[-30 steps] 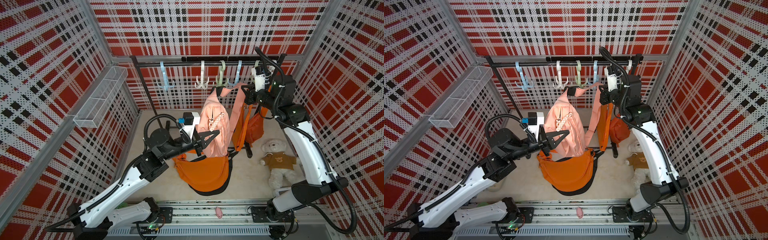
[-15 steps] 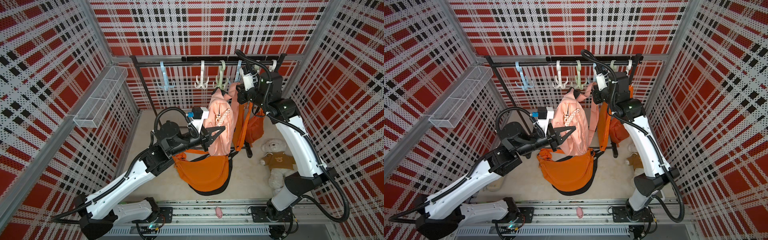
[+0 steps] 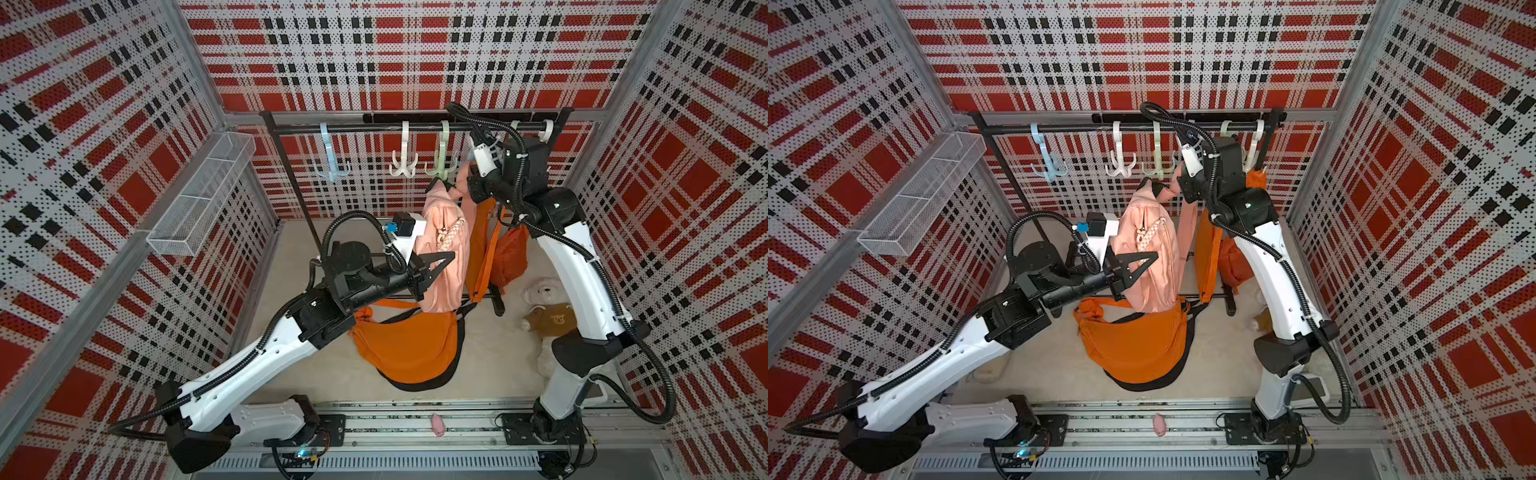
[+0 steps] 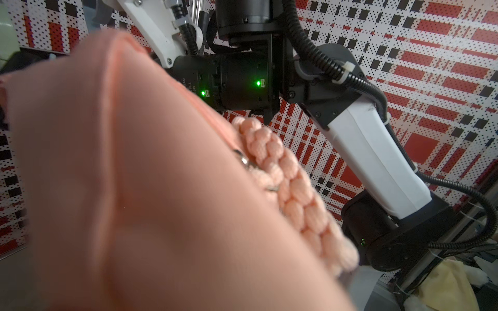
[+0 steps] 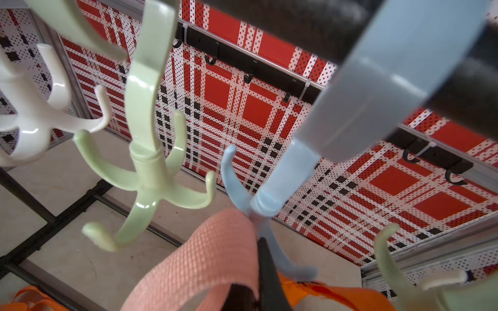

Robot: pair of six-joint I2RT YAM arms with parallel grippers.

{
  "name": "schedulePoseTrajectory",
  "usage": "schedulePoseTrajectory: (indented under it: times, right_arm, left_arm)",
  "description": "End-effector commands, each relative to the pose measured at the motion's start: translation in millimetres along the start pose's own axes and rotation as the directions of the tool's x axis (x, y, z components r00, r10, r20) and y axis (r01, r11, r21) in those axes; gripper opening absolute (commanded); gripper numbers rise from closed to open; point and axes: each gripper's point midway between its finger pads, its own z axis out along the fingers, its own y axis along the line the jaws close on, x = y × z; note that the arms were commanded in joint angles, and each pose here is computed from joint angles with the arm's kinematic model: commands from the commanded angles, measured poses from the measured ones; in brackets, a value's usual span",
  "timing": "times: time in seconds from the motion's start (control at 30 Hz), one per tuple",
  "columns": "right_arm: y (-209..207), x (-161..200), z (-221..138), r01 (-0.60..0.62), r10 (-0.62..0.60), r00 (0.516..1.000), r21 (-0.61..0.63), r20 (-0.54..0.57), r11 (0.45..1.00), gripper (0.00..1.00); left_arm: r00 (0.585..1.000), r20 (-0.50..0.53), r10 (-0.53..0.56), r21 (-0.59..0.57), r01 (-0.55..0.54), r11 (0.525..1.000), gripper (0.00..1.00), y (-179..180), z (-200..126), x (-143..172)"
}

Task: Hang the bag on a hook
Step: Hang the bag on the hook.

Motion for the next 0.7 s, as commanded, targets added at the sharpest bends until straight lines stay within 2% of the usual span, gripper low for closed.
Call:
schedulePoseTrajectory:
  times: [0.0,0.13,0.4,0.5,0.67]
  right_arm:
    - [-8.6,0.4,-2.1,0.094,-0.092,0.995,0.081,-0.034,0.992,0.0]
    - [-6.1,8.1,-2.7,0.097,-0.093,0.994,0.075,-0.06,0.992,0.02]
    - [-17.1,14.0,-23.6,0.068,-0.063,0.996,0.077,-0.061,0.995,0.42]
    - [-25.9,16.9,-32.5,0.029,-0.025,0.998,0.07,-0.053,0.997,0.52]
    - [-34.5,28.3,-39.0,-0.012,0.016,0.998,0.059,-0.061,0.998,0.61]
  left_arm:
    - [0.999,0.023,-0.049,0.008,0.048,0.999,0.0,-3.4,5.5,-10.4]
    - [0.997,0.012,-0.071,-0.021,0.072,0.997,0.0,2.9,10.5,-3.0]
    - [0.993,0.062,-0.099,-0.068,0.104,0.992,0.0,16.8,-4.1,-11.8]
    - [0.991,0.076,-0.106,-0.074,0.112,0.991,0.0,19.3,-9.1,-15.4]
    - [0.989,0.074,-0.126,-0.063,0.131,0.989,0.0,20.4,-9.5,-14.6]
